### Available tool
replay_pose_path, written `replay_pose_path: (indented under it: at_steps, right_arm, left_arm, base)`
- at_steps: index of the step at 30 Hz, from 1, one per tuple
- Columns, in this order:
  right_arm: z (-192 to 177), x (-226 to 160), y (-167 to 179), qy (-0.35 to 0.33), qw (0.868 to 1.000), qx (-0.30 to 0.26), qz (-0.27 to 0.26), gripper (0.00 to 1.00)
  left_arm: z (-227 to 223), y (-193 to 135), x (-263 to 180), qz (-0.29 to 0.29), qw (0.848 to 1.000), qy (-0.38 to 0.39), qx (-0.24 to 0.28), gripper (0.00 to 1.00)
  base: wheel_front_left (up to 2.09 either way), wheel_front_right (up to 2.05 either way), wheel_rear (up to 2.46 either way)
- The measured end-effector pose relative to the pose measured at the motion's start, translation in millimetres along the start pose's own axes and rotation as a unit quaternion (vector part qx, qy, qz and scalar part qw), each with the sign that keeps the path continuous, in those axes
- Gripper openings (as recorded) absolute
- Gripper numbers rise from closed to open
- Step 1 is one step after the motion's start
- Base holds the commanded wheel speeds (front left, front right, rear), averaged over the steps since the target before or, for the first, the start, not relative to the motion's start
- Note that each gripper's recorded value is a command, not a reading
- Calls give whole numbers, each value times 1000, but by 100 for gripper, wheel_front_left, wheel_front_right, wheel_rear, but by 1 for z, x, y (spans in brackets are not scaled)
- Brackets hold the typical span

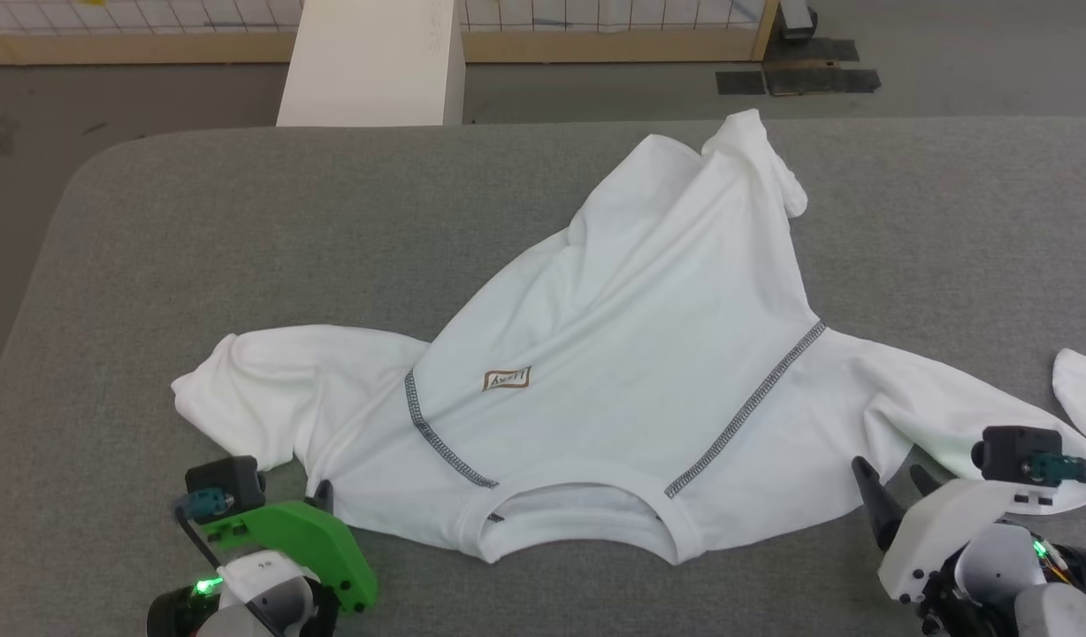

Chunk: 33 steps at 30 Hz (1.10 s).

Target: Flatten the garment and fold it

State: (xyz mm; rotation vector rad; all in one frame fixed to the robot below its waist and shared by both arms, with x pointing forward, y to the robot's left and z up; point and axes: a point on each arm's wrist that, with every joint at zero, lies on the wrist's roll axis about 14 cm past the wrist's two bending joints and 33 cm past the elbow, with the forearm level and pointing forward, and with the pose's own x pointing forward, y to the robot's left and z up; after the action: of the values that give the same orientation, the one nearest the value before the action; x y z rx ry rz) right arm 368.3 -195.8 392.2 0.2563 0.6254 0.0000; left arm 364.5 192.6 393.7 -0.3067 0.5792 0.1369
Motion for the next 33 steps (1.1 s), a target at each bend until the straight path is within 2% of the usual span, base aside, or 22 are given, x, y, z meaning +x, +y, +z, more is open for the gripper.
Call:
replay_pose_path:
  at_steps: [6,12,28,29,30,31,32,33]
  right_arm:
    - [-11,20,4,60,998,-20,-2,100]
    - [-15,24,1,104,994,-35,-10,100]
    - [-20,15,-5,108,994,-17,-12,100]
    - [-20,17,-3,109,994,-15,-9,95]
    - [-20,19,-2,108,994,-15,-6,48]
    - [-19,20,-1,108,994,-17,-5,29]
    - [-18,21,1,106,994,-17,-2,0]
    - [-17,23,2,103,995,-18,0,0]
  left_arm:
    - [-1,-2,7,-5,1000,3,1,0]
    - [-2,-1,8,-5,1000,4,-1,0]
    - [-2,-3,10,-9,1000,5,-3,0]
    - [-2,-2,10,-9,1000,6,-3,0]
    - [-2,-2,10,-8,1000,6,-2,0]
    - [-2,-2,10,-8,1000,6,-2,0]
    - [-1,-2,10,-8,1000,6,-2,0]
    - [-1,-2,10,-8,1000,5,-2,0]
  base:
    - [0,0,0]
    - [0,0,0]
    - [0,0,0]
    - [0,0,0]
    - [0,0,0]
    - [0,0,0]
    - [0,0,0]
    - [0,0,0]
